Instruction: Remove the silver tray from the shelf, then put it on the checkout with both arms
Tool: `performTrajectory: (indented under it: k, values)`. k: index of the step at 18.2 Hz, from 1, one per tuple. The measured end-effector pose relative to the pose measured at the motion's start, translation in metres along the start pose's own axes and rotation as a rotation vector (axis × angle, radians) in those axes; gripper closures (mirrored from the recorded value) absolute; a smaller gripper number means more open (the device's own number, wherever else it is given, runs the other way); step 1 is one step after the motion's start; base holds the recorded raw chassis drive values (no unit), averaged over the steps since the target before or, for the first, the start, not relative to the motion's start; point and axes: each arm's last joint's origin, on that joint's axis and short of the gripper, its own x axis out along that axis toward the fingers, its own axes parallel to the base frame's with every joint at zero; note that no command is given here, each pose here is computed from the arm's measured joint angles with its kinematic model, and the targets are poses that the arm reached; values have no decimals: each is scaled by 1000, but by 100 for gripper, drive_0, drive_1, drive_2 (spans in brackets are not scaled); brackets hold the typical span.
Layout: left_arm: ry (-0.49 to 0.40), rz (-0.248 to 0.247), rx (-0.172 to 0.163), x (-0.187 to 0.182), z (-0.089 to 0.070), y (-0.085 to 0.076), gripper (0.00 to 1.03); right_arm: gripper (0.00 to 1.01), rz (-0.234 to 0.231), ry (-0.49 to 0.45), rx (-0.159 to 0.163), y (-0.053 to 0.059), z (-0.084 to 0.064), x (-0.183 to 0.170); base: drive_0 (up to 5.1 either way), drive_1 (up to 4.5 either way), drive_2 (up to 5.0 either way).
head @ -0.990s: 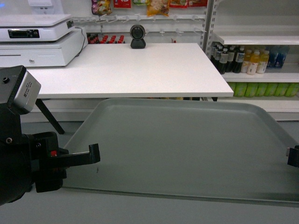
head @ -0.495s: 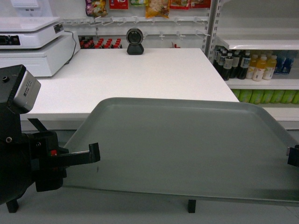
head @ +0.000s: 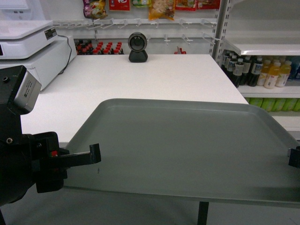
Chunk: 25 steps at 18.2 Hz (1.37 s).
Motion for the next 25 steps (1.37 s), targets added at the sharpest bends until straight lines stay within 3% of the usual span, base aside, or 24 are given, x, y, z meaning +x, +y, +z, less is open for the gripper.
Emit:
performTrajectory:
  k: [18,25]
  values:
    - [-2,-1,-2,0,0,0,100,98,1,-4,0,0,0,0,-22,406,-408]
    - [-1,0,-3,0,0,0,100,98,1,-5,0,0,1,0,0,0,0]
